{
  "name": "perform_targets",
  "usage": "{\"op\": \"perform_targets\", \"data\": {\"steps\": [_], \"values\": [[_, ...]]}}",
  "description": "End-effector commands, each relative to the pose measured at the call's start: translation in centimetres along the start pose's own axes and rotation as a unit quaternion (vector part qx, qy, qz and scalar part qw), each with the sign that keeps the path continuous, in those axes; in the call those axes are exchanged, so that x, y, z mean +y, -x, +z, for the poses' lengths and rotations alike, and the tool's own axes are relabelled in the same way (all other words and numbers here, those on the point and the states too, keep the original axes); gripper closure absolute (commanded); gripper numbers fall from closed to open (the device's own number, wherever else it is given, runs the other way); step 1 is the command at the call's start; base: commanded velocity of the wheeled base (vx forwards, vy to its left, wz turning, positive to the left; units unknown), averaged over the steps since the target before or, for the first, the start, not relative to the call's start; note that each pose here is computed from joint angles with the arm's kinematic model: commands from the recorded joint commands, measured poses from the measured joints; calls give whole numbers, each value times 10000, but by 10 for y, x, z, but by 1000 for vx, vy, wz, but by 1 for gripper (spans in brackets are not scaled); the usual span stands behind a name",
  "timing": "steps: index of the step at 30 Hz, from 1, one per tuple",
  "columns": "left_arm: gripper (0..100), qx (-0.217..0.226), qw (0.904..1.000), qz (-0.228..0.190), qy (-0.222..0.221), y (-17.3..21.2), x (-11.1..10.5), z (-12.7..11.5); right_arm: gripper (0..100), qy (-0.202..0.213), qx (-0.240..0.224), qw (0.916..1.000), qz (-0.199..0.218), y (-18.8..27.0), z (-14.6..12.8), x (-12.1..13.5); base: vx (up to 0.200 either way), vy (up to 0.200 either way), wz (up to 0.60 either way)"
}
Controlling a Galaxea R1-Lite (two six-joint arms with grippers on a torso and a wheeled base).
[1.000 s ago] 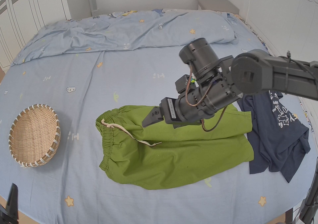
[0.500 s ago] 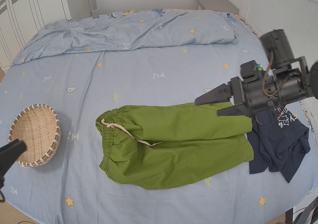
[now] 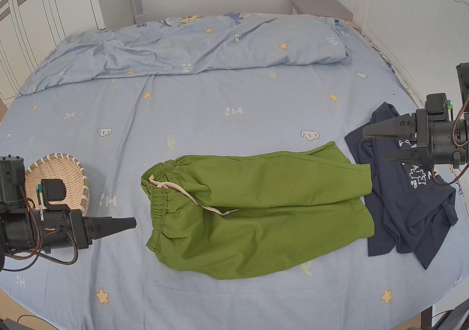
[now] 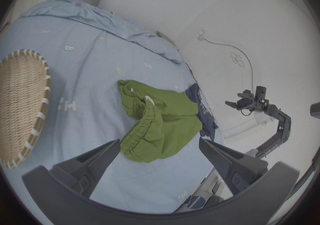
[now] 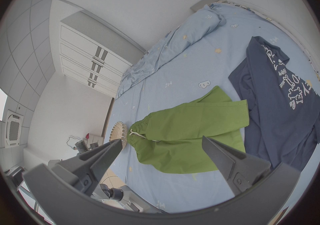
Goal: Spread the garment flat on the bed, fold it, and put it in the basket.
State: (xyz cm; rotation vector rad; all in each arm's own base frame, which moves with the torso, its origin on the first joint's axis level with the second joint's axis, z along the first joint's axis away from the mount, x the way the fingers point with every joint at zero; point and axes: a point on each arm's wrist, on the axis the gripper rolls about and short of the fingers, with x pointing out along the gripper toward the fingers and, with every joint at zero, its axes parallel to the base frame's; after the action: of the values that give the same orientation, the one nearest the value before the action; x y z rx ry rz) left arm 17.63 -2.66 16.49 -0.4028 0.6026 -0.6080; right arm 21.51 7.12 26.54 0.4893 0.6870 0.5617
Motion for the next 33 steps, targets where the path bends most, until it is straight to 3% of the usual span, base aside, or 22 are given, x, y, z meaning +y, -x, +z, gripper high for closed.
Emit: {"op": "perform_targets", "data": {"steps": [1,2,7,15,22,33], "values": [[0,499,9980,-54,381,-25,71,-9,0,-85,-248,9996,-113,16,-4,-8,0,0,0],[0,486,9984,7,292,-26,81,-8,0,-86,-263,9996,-113,17,-4,-8,0,0,0],[0,635,9977,-56,234,-36,85,-11,0,-54,-274,9996,-85,17,-5,-7,0,0,0],[0,880,9944,-562,-190,-77,78,-13,0,-51,-259,9996,-78,15,-6,-8,0,0,0],[0,994,9938,-495,-46,-95,99,-23,0,-20,-383,9992,-62,15,-5,-9,0,0,0],[0,1126,9920,-558,119,-107,108,-33,0,7,-414,9991,-40,14,-6,-10,0,0,0]]}}
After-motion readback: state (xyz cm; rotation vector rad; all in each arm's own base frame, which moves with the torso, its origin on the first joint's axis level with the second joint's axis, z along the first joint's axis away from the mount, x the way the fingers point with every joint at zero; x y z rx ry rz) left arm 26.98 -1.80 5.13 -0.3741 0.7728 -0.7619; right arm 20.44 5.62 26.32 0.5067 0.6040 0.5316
